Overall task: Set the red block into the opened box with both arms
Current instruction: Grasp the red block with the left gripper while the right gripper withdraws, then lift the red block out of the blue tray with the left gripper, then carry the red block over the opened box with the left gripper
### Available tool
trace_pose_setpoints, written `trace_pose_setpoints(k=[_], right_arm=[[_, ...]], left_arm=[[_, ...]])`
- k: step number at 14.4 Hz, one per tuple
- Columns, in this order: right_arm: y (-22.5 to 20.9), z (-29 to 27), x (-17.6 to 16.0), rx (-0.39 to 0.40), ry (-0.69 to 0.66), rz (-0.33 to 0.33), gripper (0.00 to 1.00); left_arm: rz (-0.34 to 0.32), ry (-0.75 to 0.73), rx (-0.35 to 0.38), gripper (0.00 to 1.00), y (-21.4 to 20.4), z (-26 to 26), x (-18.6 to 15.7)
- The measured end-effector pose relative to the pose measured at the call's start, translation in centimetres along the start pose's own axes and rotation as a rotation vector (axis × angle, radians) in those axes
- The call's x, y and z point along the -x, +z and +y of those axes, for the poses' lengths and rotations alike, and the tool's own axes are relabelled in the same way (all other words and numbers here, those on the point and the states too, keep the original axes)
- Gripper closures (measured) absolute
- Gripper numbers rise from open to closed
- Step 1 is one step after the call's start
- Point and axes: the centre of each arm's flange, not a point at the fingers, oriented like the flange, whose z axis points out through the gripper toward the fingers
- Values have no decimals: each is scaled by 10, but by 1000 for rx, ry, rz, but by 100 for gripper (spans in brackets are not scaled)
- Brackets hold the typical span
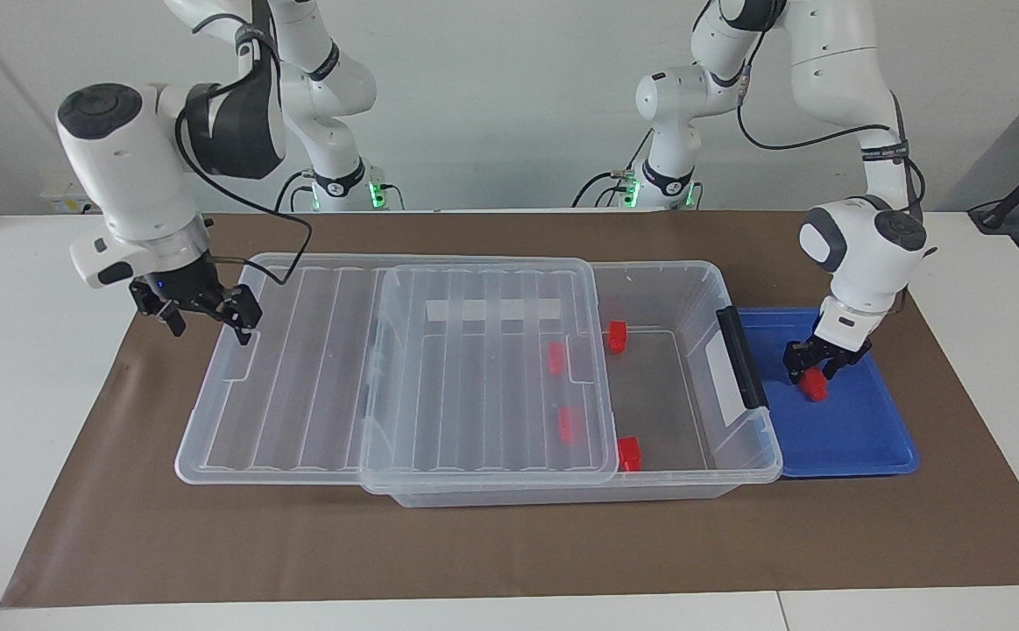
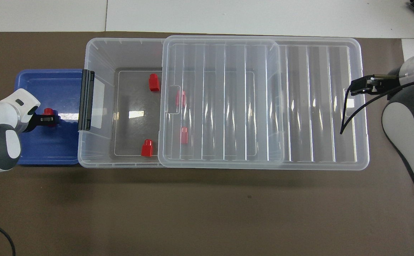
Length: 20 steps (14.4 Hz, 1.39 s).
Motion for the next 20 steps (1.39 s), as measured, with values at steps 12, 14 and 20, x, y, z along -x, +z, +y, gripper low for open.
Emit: trace_pose_setpoints(k=[12, 14, 20], right_arm=[[-84, 28, 71, -17, -3, -125, 0], [-84, 27, 62, -15, -19, -123, 0], [-80, 26, 58, -14, -39, -127, 0]], left_arm=[[-155, -124, 29, 66, -171, 66, -75], [-161, -216, 44, 66, -203, 110, -78], [-144, -315, 53, 66, -226, 203, -71]])
